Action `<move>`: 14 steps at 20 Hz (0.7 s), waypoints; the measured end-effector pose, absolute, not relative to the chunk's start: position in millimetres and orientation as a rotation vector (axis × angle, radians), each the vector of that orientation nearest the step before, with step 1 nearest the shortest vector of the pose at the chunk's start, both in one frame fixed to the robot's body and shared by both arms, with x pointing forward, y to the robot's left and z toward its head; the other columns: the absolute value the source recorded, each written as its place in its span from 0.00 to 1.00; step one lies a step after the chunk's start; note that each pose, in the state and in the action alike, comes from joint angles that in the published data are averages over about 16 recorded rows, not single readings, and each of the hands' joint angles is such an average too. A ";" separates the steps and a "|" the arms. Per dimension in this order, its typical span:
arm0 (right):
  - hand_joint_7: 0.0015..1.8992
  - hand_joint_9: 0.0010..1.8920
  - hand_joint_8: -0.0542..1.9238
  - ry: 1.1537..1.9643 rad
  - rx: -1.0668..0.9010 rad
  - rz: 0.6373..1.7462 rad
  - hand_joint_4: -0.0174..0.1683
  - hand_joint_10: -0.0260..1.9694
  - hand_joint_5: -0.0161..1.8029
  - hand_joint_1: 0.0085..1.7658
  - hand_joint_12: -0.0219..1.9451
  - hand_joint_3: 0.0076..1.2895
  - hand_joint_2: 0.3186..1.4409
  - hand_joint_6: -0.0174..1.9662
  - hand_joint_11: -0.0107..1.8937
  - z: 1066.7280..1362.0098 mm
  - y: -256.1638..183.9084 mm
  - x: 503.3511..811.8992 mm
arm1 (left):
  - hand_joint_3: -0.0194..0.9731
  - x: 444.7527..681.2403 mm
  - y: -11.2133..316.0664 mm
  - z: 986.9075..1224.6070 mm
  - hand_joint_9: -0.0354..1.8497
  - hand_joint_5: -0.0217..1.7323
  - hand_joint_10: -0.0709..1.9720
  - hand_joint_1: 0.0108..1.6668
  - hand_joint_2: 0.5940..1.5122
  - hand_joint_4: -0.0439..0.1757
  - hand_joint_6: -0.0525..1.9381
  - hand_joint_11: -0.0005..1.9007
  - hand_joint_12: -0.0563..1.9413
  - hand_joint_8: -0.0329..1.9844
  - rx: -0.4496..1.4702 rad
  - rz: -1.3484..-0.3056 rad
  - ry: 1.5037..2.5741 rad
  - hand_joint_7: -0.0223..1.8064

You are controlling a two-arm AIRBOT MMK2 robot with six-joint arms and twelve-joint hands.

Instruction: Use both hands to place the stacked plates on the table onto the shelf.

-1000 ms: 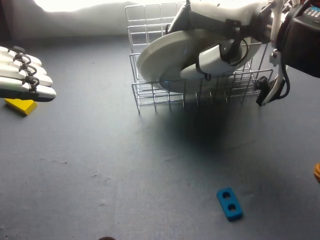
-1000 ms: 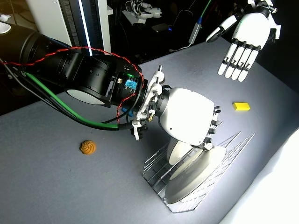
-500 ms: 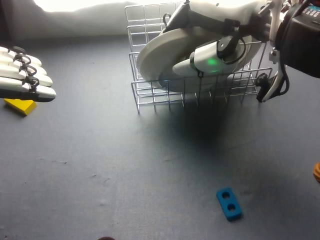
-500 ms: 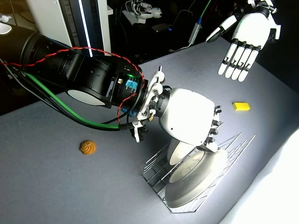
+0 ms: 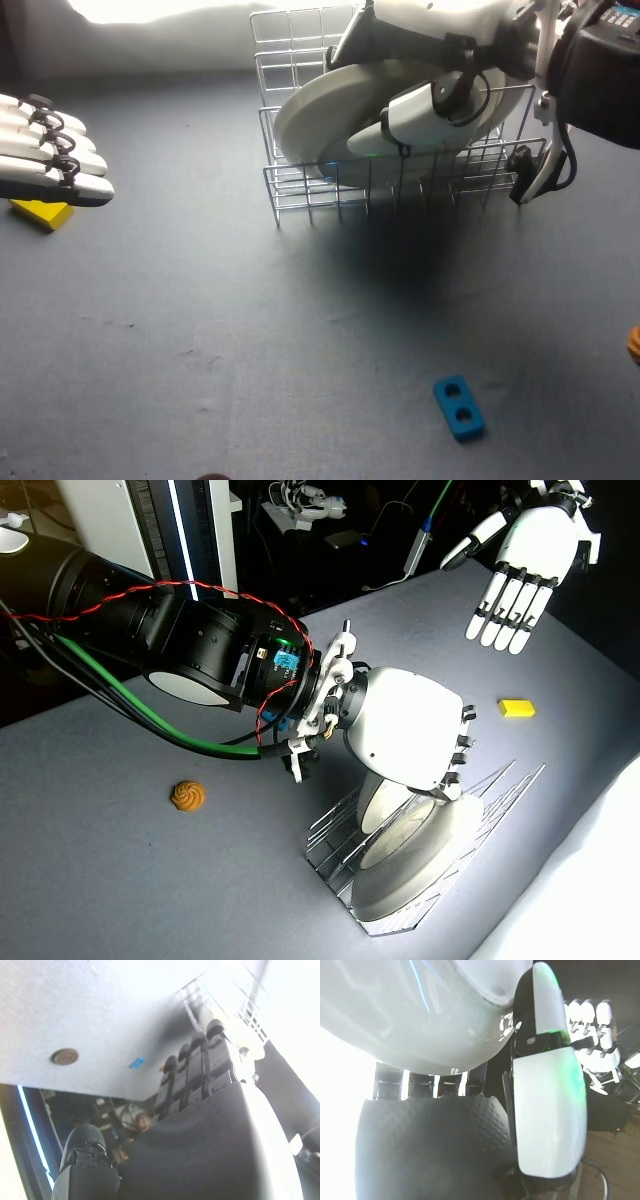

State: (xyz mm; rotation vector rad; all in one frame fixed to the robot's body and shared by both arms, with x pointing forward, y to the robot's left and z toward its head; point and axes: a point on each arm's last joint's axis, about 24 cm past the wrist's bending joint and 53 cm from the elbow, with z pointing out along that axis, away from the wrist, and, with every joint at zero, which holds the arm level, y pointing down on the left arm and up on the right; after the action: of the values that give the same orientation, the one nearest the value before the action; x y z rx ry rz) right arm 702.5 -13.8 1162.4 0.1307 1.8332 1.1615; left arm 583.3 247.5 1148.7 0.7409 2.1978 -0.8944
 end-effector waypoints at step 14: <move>0.54 0.52 0.14 1.787 0.113 1.175 0.09 0.16 0.54 0.52 0.64 0.01 0.65 0.17 0.29 1184.8 -9.8 706.6 | 0.04 579.7 242.0 1149.8 0.03 0.03 0.04 0.00 0.54 0.22 0.03 0.01 0.03 0.01 0.763 -0.920 2.193 0.02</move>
State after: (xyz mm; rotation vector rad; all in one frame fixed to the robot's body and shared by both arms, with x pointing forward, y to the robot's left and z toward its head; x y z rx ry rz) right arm 706.6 -9.8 1184.8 0.1130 1.7869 1.1746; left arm 579.7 242.0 1149.8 0.7631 2.1929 -0.9195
